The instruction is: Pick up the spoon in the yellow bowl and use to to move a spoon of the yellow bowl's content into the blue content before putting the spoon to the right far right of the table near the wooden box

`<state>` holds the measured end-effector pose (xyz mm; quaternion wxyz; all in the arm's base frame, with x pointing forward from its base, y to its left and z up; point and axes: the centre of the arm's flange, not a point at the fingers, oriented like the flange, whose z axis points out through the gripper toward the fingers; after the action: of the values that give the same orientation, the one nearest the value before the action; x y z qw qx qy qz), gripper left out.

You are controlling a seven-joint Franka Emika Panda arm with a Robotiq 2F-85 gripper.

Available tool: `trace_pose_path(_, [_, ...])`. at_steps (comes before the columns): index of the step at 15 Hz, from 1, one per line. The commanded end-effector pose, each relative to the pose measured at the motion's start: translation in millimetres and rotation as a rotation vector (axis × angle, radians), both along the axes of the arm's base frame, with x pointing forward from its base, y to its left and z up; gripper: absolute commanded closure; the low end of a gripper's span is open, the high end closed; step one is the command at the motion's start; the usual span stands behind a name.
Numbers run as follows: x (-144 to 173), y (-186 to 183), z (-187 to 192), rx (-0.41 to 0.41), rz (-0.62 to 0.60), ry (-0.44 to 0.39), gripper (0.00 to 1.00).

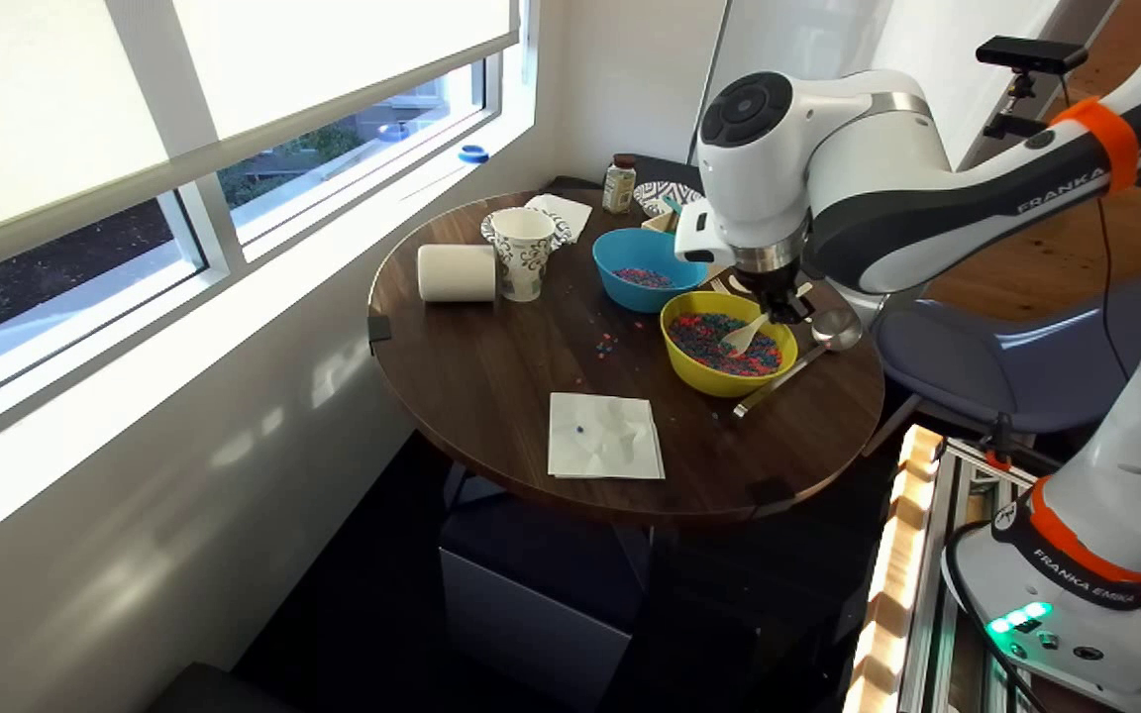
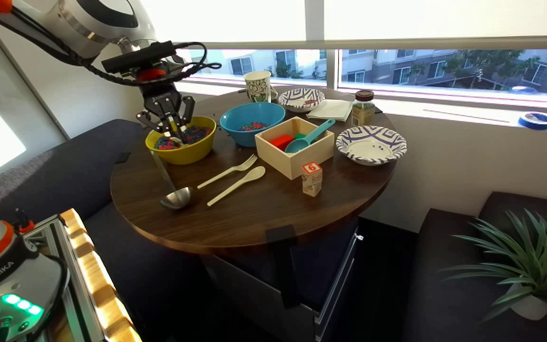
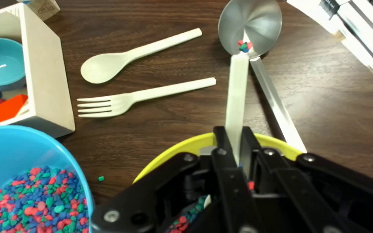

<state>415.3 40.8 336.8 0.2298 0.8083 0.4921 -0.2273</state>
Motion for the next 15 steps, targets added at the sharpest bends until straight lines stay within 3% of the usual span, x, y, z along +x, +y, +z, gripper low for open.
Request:
trace_pose_path(1, [12, 10, -10, 0.058, -0.005, -0.007, 0.97])
trace_pose_path(8, [15, 11, -10, 0.221, 0.003, -0.035, 0.97])
trace_pose_path(15, [16, -15, 0, 0.34, 0.092, -0.049, 0.97])
